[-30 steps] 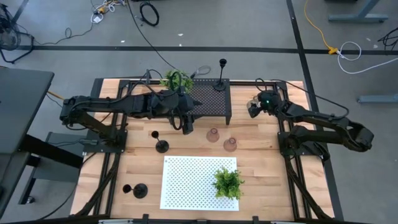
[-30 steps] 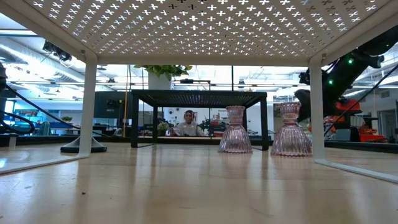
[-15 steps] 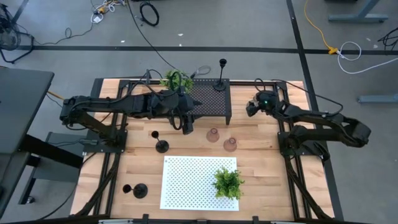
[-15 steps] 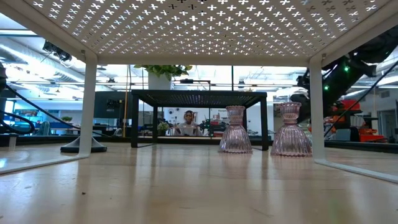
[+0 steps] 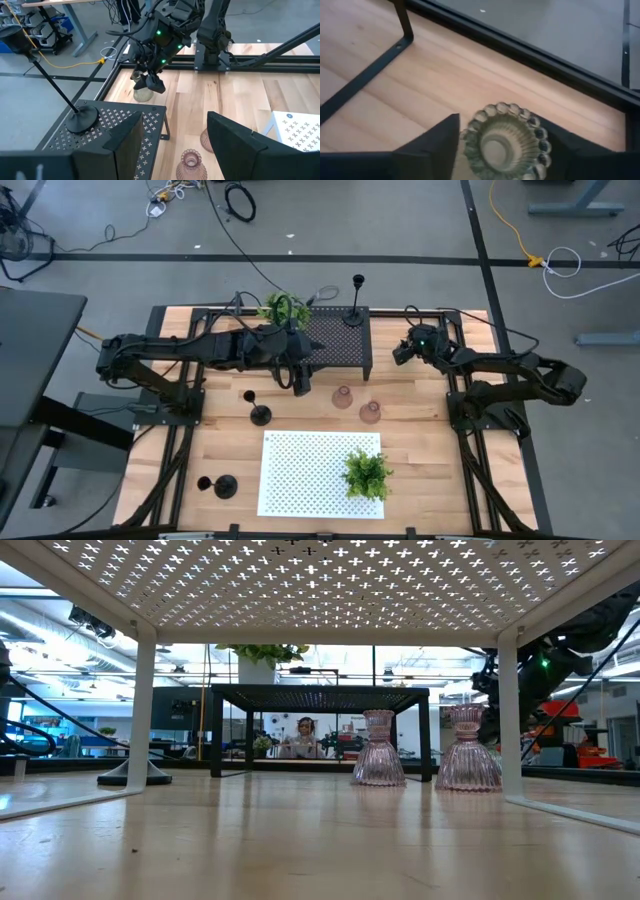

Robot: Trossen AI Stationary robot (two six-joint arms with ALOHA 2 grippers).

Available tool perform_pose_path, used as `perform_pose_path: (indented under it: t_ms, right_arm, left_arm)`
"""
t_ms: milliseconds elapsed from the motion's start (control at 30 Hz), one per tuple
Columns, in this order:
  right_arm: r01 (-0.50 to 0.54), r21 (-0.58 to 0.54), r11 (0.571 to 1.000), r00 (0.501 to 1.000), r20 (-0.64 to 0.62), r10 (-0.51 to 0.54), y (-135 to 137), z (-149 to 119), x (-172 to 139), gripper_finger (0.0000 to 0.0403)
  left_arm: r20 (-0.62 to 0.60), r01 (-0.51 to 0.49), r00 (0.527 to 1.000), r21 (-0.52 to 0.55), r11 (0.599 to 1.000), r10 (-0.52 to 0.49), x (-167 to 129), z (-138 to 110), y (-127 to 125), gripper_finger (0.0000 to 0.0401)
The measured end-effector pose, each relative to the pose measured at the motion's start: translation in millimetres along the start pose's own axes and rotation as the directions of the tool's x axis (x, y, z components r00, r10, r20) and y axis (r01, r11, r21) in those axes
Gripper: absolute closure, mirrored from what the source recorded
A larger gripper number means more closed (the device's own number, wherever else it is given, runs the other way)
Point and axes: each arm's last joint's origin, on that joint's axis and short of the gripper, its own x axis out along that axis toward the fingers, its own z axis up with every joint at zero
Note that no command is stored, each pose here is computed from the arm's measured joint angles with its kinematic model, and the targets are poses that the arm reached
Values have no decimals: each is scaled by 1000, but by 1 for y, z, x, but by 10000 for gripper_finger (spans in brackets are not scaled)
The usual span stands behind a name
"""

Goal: Pick & Place candle stick holders
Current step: Put the small green glass candle holder on the white shelf

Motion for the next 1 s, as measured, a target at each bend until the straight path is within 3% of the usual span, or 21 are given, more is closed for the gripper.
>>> perform_pose_path:
  t_ms: [133, 633, 1000]
  right_arm:
    - [3, -2, 1000, 1000, -6, -3, 1, -1, 3, 265]
    - [-58, 0, 998, 998, -3, 58, 2, 0, 0, 276]
    - [-122, -2, 993, 990, 67, 122, 2, 9, -30, 276]
  left_arm:
    - [0, 0, 1000, 0, 1000, 0, 0, 0, 0, 179]
    - [0, 0, 1000, 0, 1000, 0, 0, 0, 0, 179]
    - [0, 0, 1000, 0, 1000, 0, 0, 0, 0, 179]
